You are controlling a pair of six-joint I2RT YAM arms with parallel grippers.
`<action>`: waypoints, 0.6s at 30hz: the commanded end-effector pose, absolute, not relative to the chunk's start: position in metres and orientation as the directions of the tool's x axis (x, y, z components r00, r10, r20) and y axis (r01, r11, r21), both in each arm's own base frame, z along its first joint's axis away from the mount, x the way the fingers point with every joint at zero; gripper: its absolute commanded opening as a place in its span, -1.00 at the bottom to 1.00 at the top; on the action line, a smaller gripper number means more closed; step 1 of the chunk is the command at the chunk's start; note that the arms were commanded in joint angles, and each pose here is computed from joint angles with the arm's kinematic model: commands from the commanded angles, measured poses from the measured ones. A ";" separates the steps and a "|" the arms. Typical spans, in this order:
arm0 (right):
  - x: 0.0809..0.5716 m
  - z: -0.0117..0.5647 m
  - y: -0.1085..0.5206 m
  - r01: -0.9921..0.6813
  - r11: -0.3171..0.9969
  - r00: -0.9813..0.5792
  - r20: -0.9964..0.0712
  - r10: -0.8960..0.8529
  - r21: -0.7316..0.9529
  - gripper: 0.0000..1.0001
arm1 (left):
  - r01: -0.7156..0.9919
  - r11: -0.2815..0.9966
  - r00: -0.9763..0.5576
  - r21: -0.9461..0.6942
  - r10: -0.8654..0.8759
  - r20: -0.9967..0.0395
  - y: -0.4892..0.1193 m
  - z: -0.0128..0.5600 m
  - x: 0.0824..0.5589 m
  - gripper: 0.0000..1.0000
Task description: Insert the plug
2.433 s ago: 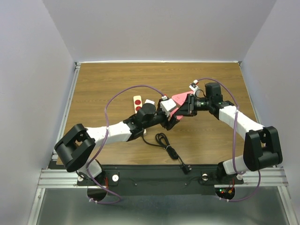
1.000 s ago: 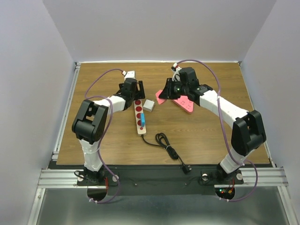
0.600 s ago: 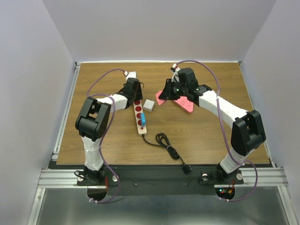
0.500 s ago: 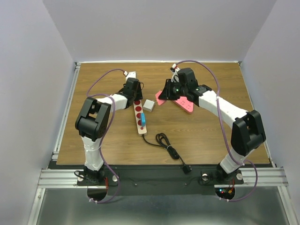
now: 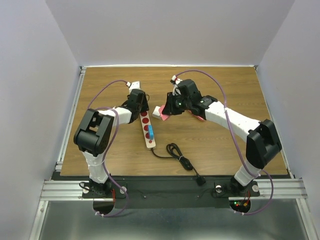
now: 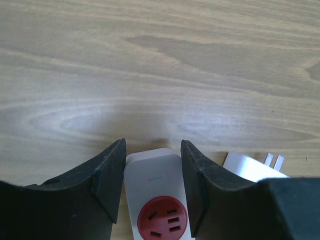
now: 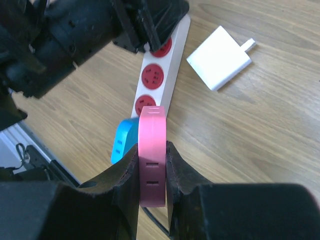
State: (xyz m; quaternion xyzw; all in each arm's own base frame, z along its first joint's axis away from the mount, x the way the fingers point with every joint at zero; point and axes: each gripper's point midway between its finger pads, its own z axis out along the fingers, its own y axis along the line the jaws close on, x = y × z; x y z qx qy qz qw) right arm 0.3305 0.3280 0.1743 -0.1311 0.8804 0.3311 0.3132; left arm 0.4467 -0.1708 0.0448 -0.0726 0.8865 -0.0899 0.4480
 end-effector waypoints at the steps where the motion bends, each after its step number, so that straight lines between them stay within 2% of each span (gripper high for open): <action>1: 0.352 0.195 0.342 -0.464 0.765 -0.704 -0.710 -0.012 0.447 -0.99 | -0.086 0.977 -0.700 -0.194 -0.198 -0.686 -0.157 0.015 0.399 -1.00; 7: 0.362 0.202 0.377 -0.499 0.768 -0.665 -0.746 -0.041 0.402 -0.99 | -0.151 0.958 -0.693 -0.243 -0.278 -0.665 -0.155 0.019 0.388 -1.00; 11: 0.369 0.180 0.393 -0.498 0.778 -0.683 -0.726 -0.080 0.384 -0.99 | -0.161 0.953 -0.689 -0.257 -0.295 -0.662 -0.153 0.019 0.380 -1.00; 13: 0.371 0.177 0.395 -0.493 0.785 -0.690 -0.719 -0.089 0.376 -0.99 | -0.160 0.952 -0.678 -0.262 -0.299 -0.672 -0.152 0.025 0.380 -0.72; 14: 0.371 0.171 0.394 -0.483 0.796 -0.697 -0.710 -0.097 0.365 -0.99 | -0.162 0.952 -0.674 -0.261 -0.300 -0.675 -0.151 0.027 0.379 -0.44; 15: 0.370 0.173 0.396 -0.484 0.795 -0.695 -0.712 -0.096 0.365 -0.99 | -0.163 0.950 -0.662 -0.266 -0.305 -0.684 -0.150 0.033 0.380 -0.30; 16: 0.369 0.170 0.397 -0.480 0.799 -0.700 -0.707 -0.099 0.363 -0.99 | -0.156 0.949 -0.656 -0.276 -0.308 -0.689 -0.151 0.038 0.383 0.00; 18: 0.368 0.170 0.398 -0.476 0.803 -0.703 -0.704 -0.102 0.359 -0.99 | -0.148 0.949 -0.642 -0.278 -0.306 -0.703 -0.149 0.045 0.389 0.28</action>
